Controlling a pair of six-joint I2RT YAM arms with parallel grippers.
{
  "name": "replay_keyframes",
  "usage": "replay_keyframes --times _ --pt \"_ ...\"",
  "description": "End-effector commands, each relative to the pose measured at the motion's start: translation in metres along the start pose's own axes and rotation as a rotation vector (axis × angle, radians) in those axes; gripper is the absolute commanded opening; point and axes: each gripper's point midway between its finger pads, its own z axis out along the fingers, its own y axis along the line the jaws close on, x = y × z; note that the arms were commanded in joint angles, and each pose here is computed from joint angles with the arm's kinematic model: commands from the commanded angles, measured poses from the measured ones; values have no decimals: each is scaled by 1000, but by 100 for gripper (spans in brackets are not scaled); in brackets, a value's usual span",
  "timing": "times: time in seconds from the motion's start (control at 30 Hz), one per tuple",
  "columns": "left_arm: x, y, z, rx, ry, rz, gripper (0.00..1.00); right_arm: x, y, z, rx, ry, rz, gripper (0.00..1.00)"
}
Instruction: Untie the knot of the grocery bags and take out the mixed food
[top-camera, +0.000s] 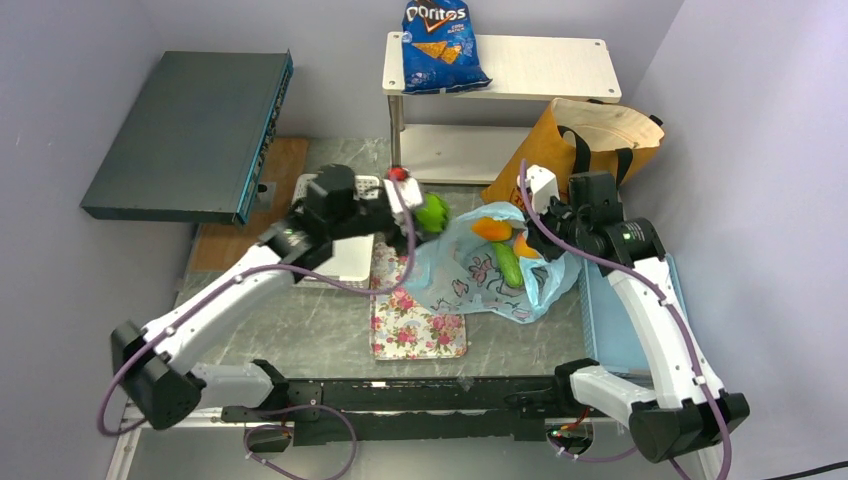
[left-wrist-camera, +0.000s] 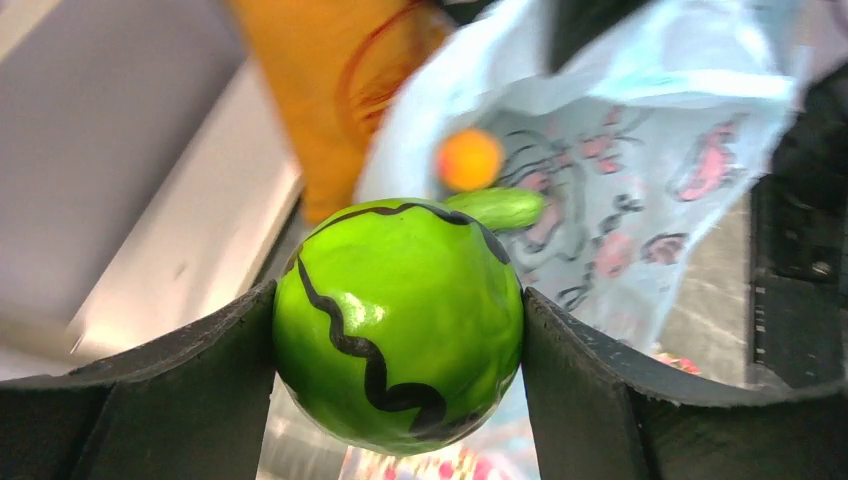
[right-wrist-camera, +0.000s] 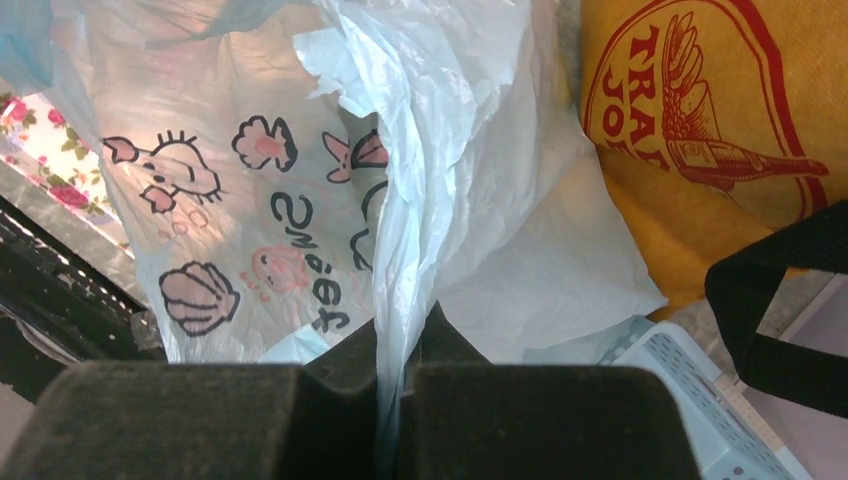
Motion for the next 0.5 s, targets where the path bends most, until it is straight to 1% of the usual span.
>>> replay_keyframes --times 0.0,0.07,0.17,0.27,0.37,0.4,0.47 --pt "15 52 -79 -285 70 -155 30 15 4 -11 8 7 -66 0" --pt "65 69 -108 -391 187 -255 29 23 6 -9 2 27 -70 0" --pt "140 87 -147 -506 346 -375 29 27 8 -8 -11 41 -70 0" --pt "197 97 -170 -558 497 -465 33 25 8 -6 -22 48 -64 0" --pt "237 102 -177 -562 595 -540 37 21 8 -6 -26 46 -58 0" --pt "245 104 -177 -561 608 -547 38 20 8 -6 -28 44 -54 0" --pt "259 109 -175 -556 639 -549 44 18 8 -6 -27 43 -52 0"
